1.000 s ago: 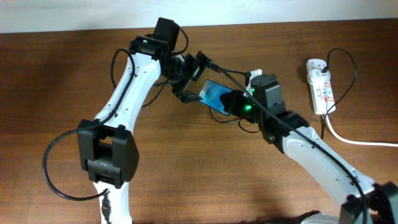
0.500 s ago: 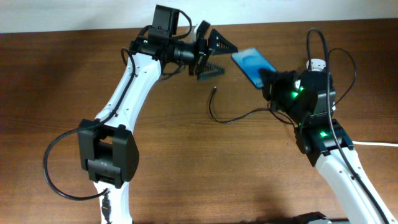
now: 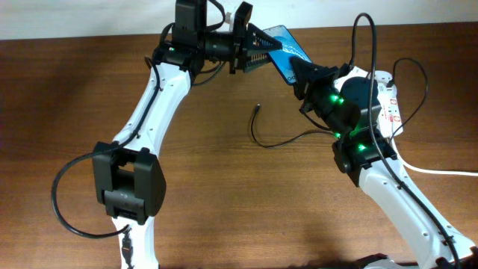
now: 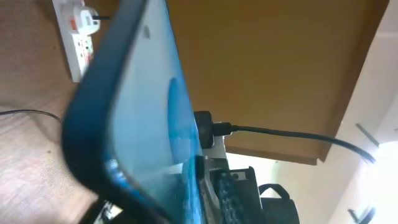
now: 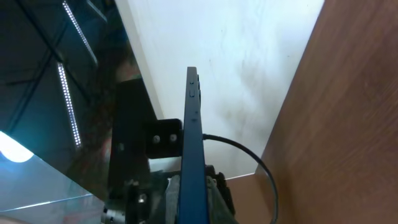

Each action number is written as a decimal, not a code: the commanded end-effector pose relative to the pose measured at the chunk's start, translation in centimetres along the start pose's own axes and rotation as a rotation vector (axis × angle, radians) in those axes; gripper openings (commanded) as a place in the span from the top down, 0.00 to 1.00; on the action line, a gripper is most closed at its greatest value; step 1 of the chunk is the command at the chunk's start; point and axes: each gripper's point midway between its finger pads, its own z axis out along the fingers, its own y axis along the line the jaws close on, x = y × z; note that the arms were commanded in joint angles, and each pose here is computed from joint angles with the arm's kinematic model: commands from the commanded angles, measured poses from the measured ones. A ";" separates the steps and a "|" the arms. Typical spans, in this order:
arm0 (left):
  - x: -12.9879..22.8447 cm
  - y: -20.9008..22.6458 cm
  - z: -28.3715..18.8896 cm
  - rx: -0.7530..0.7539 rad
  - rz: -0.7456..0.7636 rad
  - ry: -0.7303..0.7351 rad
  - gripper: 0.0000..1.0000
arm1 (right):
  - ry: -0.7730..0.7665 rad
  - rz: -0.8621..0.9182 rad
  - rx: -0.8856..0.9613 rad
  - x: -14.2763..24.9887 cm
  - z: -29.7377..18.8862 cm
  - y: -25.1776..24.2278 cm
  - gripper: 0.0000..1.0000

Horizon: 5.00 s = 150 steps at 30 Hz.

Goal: Plug charger to phone and switch on socket

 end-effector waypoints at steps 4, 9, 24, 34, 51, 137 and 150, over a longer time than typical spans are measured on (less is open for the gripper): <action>0.3 1.1 0.5 -0.068 -0.103 -0.041 0.84 | 0.091 -0.070 0.076 2.6 0.7 -2.3 0.96; 0.2 1.2 0.5 -0.071 -0.099 -0.048 0.77 | 0.119 -0.074 0.111 3.2 0.6 -3.2 0.96; -1.3 1.1 0.4 -0.087 -0.038 -0.117 0.72 | 0.181 -0.022 0.100 4.3 0.5 -2.9 0.96; -1.2 0.2 0.5 -0.059 0.007 -0.100 1.00 | 0.181 -0.019 0.101 4.3 0.5 -2.9 0.95; -3.4 1.2 -6.5 -0.053 0.085 -0.163 1.00 | 0.370 -0.290 0.078 1.8 -1.8 -3.1 0.02; 0.5 -1.3 -8.5 0.124 0.336 0.058 1.00 | 0.934 -0.970 0.180 12.0 -7.8 -5.6 0.96; -0.1 -0.5 -8.4 0.088 0.290 0.018 1.00 | 0.929 -1.030 -0.055 11.7 -6.4 -5.7 0.96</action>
